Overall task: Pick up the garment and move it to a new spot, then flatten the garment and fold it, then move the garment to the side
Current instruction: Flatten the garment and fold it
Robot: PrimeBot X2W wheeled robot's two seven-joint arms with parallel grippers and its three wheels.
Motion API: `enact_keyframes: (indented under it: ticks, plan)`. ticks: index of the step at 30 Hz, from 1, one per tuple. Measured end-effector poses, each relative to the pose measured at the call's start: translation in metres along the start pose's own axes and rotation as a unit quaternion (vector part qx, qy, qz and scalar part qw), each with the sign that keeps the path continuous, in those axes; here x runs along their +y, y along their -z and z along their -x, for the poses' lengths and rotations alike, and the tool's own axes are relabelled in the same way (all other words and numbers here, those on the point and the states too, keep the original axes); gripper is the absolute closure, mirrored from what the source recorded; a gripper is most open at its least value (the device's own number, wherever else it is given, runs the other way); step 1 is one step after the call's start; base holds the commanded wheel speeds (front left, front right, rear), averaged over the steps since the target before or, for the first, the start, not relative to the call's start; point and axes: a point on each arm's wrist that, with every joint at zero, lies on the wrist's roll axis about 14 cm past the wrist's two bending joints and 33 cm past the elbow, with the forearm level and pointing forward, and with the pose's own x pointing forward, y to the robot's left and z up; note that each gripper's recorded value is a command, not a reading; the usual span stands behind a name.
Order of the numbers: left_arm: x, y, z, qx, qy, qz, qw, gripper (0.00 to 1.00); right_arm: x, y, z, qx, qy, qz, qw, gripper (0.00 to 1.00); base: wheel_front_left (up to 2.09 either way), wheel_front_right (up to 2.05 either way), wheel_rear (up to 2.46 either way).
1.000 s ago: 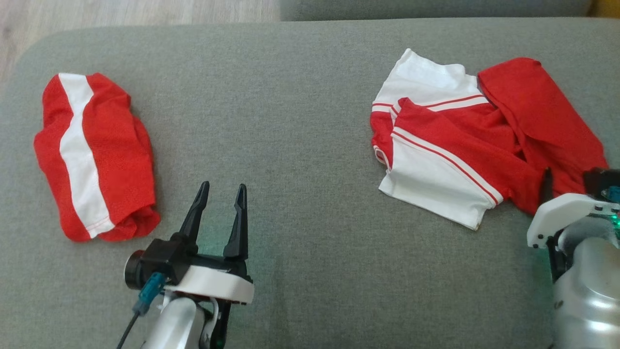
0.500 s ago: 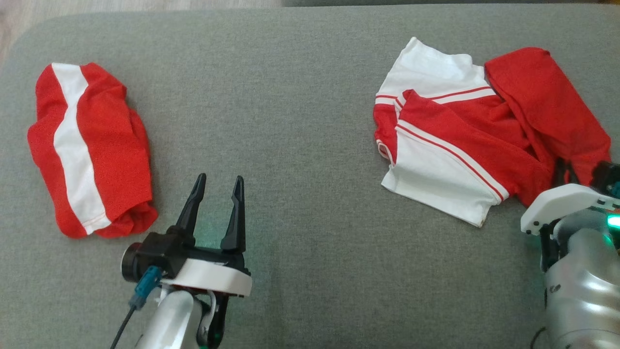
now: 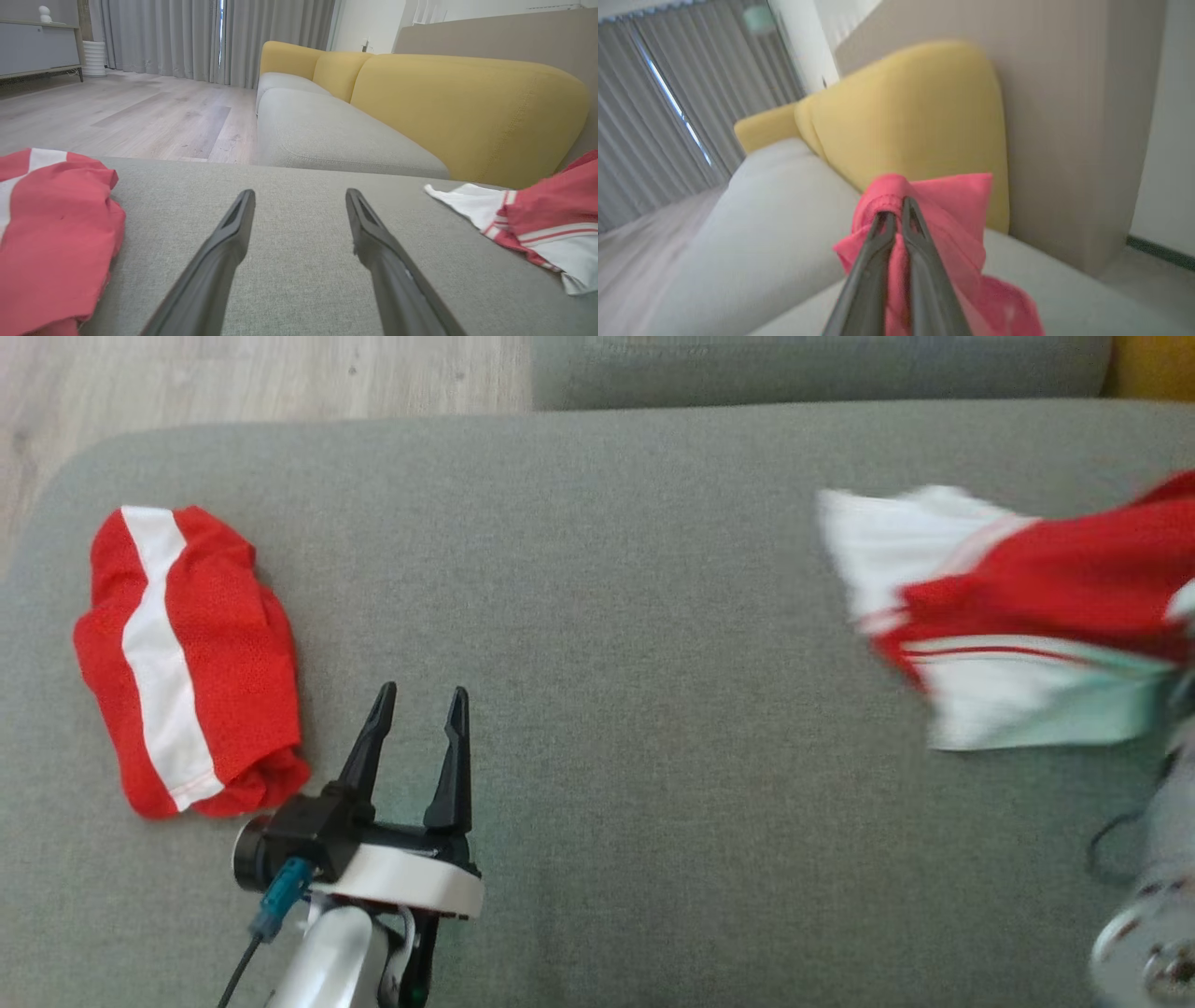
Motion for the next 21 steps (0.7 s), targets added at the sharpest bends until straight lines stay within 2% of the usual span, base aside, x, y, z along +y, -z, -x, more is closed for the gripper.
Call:
enact_keyframes:
  ticks: [3, 5, 8, 10, 12, 14, 17, 19, 21]
  plan:
    - [-0.001, -0.004, 0.007, -0.006, -0.002, 0.004, 1.0, 0.0, 0.005, -0.073, -0.012, -0.081, -0.006, 0.013, 0.997, 1.0, 0.0, 0.0, 0.0]
    - [0.0, -0.003, 0.015, -0.005, -0.008, 0.009, 1.0, 0.0, 0.026, -0.113, -0.012, -0.123, -0.03, 0.028, 0.992, 1.0, 0.0, 0.0, 0.0]
    - [0.003, -0.003, 0.024, -0.007, -0.018, 0.013, 1.0, 0.0, 0.071, -0.148, -0.002, -0.168, -0.084, 0.069, 0.98, 1.0, 0.0, 0.0, 0.0]
    - [0.005, -0.006, 0.029, -0.011, -0.023, 0.013, 1.0, 0.0, 0.104, -0.154, 0.007, -0.175, -0.123, 0.092, 0.972, 1.0, 0.0, 0.0, 0.0]
    - [0.008, -0.008, 0.033, -0.015, -0.03, 0.012, 0.999, 0.0, 0.138, -0.142, 0.017, -0.162, -0.168, 0.125, 0.964, 1.0, 0.0, 0.0, 0.0]
    - [0.011, -0.008, 0.037, -0.016, -0.036, 0.012, 0.999, 0.0, 0.165, -0.109, 0.028, -0.129, -0.215, 0.163, 0.954, 1.0, 0.0, 0.0, 0.0]
    - [0.015, -0.008, 0.041, -0.016, -0.044, 0.014, 0.999, 0.0, 0.192, -0.016, 0.056, -0.028, -0.292, 0.187, 0.937, 1.0, 0.0, 0.0, 0.0]
    - [0.017, -0.006, 0.043, -0.013, -0.049, 0.014, 0.999, 0.0, 0.199, 0.052, 0.086, 0.048, -0.338, 0.205, 0.917, 1.0, 0.0, 0.0, 0.0]
    - [0.023, -0.005, 0.046, -0.012, -0.058, 0.015, 0.998, 0.0, 0.204, 0.106, 0.122, 0.112, -0.383, 0.214, 0.892, 0.0, 0.0, 0.0, 0.0]
